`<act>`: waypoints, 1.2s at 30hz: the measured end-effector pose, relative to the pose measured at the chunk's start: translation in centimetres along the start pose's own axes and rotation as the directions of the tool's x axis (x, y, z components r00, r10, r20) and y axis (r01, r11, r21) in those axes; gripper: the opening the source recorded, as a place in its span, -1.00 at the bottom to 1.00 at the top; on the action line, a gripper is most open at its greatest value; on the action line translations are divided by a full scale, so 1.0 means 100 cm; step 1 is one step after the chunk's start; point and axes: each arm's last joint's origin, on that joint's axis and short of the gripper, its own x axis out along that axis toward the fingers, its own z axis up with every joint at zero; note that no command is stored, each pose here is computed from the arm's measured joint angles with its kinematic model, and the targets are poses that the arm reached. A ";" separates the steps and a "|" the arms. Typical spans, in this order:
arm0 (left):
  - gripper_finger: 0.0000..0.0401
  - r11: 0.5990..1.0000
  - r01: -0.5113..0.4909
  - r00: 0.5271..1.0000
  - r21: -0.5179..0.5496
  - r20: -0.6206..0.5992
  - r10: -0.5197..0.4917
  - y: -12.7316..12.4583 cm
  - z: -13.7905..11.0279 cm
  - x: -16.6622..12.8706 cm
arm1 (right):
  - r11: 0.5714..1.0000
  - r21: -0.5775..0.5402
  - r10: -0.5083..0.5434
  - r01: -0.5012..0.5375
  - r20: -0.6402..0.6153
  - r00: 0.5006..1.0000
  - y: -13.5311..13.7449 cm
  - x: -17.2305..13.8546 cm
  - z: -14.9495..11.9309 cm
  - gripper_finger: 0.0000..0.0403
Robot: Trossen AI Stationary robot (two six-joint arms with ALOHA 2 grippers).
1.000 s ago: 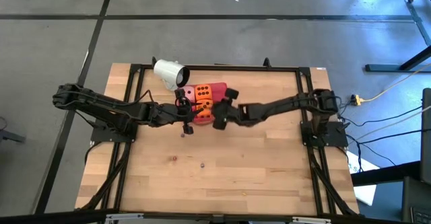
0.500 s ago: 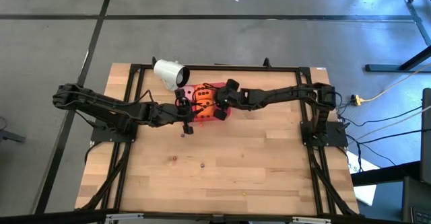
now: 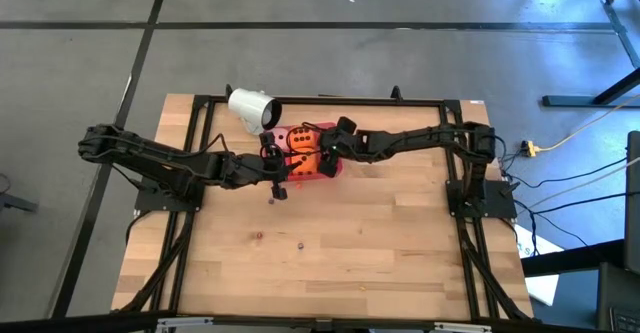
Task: Pick & Place Dice
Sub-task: Put the top small blue dice into the red bin
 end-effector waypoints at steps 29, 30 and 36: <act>-0.48 0.982 0.070 0.992 -0.177 -0.095 -0.088 -0.029 -0.006 -0.021 | 0.979 -0.192 0.097 -0.070 0.134 0.986 -0.012 -0.153 -0.068 0.20; -0.48 0.980 0.075 0.989 -0.186 -0.112 -0.097 -0.031 -0.008 -0.023 | 0.975 -0.202 0.135 -0.096 0.190 0.973 -0.012 -0.155 -0.075 0.20; -0.49 0.963 0.083 0.960 -0.255 -0.239 -0.146 -0.044 -0.022 -0.039 | 0.924 -0.348 0.321 -0.157 0.487 0.812 -0.017 -0.176 -0.083 0.20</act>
